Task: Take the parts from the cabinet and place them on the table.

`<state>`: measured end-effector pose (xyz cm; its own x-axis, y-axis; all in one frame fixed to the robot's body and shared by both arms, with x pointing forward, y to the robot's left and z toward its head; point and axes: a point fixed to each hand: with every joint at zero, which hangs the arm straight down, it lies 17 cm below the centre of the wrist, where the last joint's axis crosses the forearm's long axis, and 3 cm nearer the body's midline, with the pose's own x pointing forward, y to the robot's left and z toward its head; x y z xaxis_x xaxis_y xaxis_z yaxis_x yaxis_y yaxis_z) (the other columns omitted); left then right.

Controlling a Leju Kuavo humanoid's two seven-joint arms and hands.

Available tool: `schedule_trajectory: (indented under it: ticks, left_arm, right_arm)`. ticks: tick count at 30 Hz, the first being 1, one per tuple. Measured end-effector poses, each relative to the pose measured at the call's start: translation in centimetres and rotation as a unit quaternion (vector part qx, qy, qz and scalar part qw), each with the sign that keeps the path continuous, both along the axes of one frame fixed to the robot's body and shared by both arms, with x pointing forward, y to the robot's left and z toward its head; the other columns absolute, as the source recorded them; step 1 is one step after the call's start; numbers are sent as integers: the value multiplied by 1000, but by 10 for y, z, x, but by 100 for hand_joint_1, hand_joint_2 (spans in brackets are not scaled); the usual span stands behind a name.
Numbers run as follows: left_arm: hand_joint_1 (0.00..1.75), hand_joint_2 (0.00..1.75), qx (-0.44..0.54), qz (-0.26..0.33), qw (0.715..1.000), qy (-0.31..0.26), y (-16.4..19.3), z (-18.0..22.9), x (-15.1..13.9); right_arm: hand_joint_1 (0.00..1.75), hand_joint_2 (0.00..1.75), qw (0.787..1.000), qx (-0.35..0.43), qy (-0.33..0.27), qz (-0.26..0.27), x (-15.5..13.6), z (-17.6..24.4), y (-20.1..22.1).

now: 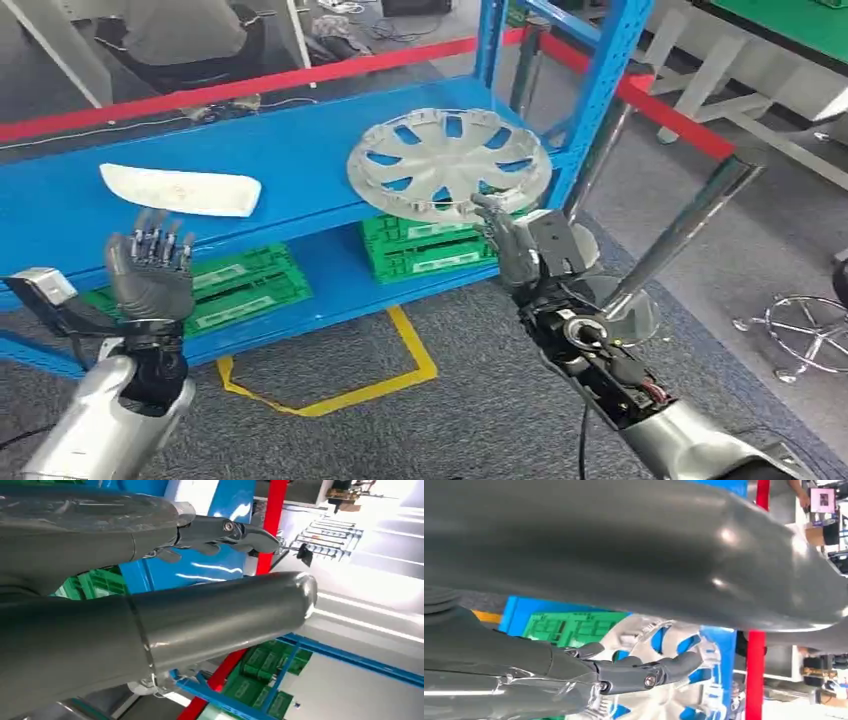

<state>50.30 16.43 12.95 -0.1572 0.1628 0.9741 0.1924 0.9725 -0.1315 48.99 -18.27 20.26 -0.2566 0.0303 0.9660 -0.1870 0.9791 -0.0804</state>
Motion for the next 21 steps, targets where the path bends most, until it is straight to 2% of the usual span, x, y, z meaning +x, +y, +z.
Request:
schedule_trajectory:
  ticks: [21]
  left_arm:
    - [0,0,1,-5,1000,3,-1,-3,-2]
  right_arm:
    - [0,0,998,-49,15,32,10,-4,11]
